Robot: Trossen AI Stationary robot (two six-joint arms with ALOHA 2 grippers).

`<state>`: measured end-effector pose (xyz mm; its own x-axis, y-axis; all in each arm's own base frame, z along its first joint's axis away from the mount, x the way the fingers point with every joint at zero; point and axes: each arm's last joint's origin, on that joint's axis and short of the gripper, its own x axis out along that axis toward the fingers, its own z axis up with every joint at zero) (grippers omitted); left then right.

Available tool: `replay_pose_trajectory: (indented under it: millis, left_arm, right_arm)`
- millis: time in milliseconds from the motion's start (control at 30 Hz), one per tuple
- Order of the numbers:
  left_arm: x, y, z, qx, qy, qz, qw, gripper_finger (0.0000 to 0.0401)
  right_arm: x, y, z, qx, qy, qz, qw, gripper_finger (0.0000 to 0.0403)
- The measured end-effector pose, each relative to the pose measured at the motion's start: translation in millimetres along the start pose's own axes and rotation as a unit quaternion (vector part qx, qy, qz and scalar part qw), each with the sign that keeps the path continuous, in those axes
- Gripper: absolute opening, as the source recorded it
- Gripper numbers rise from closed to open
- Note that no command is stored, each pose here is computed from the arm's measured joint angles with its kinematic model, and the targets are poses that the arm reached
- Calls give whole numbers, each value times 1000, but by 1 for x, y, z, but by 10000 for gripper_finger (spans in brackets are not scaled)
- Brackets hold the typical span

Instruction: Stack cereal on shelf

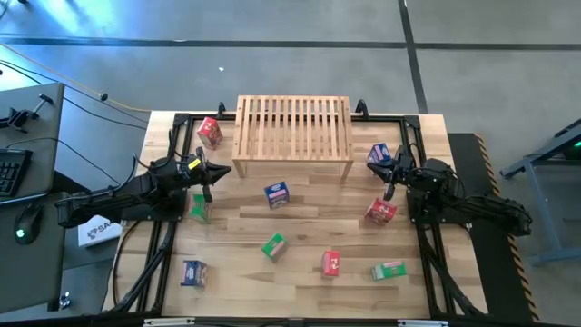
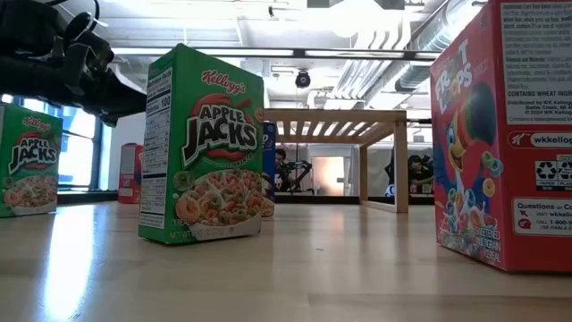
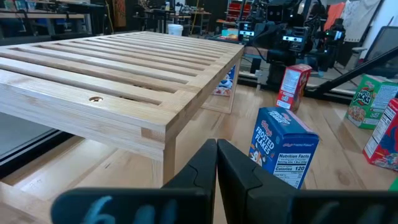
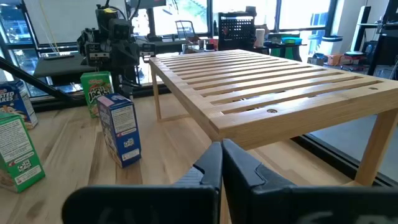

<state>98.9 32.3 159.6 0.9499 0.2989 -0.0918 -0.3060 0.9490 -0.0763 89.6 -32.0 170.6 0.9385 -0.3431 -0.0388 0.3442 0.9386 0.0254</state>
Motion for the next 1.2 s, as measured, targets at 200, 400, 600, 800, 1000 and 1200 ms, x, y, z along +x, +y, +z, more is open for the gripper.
replay_pose_trajectory:
  millis: [200,400,600,800,1000,1200]
  left_arm:
    - [0,0,0,0,0,0,1000,5]
    - [0,0,0,0,0,0,1000,5]
    - [0,0,0,0,0,0,1000,5]
    - [0,-1,8,0,-43,-3,999,5]
    - [-2,-2,18,-51,-90,-21,994,5]
    - [-4,-3,30,-75,-154,-37,985,5]
  right_arm:
    - [0,0,0,0,0,0,1000,0]
    - [0,0,0,0,0,0,1000,0]
    - [0,0,0,0,0,0,1000,0]
    - [0,0,0,0,0,0,1000,0]
    - [0,0,0,0,0,0,1000,0]
    - [0,0,0,0,0,0,1000,0]
